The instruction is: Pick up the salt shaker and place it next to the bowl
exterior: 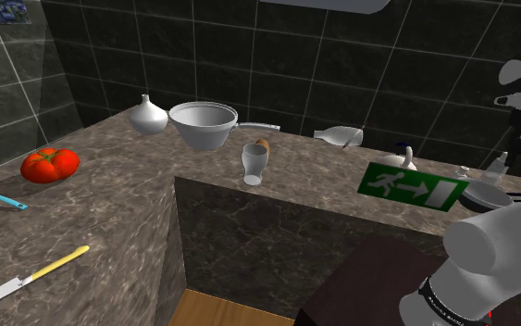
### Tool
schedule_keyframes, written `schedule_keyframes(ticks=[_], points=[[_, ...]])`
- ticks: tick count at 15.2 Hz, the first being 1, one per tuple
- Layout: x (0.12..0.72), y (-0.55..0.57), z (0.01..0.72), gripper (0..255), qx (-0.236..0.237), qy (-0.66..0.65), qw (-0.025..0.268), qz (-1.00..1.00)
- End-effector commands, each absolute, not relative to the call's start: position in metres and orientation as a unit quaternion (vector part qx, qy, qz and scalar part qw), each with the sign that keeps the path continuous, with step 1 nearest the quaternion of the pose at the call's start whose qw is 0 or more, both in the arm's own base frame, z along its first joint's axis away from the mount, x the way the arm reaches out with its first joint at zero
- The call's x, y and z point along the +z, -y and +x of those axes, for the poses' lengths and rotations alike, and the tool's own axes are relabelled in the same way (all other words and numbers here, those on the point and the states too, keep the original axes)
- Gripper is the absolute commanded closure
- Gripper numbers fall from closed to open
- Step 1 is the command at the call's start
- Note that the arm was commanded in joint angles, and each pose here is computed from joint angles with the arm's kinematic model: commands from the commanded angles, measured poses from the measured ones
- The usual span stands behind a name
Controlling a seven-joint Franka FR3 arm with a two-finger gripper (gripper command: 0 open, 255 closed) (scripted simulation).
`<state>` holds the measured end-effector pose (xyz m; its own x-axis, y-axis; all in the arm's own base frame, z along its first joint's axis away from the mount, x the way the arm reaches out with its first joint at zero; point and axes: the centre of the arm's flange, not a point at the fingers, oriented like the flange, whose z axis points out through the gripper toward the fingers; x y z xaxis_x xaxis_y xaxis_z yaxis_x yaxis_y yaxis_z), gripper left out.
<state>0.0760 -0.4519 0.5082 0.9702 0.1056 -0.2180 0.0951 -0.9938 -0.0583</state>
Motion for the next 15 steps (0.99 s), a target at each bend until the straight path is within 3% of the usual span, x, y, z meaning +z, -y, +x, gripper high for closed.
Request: schedule_keyframes(ticks=[1,15], points=[[0.506,0.458,0.048,255,0.111,0.051,0.024,-0.992],[0.502,0.508,-0.124,255,0.111,0.051,0.024,-0.992]])
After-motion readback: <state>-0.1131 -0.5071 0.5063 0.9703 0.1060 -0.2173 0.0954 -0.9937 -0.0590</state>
